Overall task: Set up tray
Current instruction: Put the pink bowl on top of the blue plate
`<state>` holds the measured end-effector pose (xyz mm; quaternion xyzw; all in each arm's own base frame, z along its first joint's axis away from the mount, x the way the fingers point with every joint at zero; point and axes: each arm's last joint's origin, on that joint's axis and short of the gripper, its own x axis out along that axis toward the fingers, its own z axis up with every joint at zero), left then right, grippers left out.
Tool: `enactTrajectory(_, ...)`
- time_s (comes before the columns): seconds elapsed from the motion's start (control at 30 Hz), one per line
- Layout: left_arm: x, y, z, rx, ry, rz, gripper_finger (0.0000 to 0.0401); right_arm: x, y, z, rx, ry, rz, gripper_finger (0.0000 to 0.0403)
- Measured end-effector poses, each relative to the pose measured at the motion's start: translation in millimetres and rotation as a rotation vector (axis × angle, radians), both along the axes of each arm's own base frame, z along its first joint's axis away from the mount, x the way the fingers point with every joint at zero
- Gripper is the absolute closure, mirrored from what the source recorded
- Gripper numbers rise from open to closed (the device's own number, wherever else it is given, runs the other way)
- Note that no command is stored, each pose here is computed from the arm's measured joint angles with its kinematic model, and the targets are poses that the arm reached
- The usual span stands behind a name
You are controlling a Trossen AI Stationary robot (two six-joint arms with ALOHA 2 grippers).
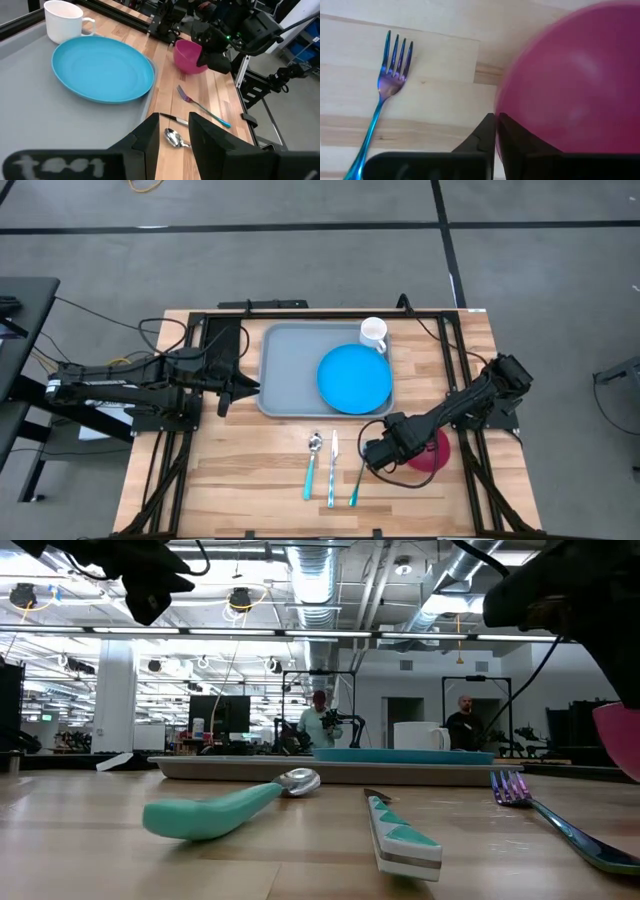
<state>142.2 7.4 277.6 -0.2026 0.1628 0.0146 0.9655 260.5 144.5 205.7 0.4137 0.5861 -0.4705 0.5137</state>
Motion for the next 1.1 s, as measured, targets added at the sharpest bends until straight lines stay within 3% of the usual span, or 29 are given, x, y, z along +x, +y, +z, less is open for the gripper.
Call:
enactTrajectory(0.63, 0.0, 0.0, 0.2, 0.0, -0.002, 0.0, 0.031, 0.7, -8.8, 1.9, -0.026, 0.026, -0.024, 0.0401)
enactTrajectory(1.1, 0.2, 0.1, 0.7, 0.003, -0.007, 0.001, 0.031, 16.4, -53.8, 64.6, -0.216, 0.051, 0.032, 0.0403)
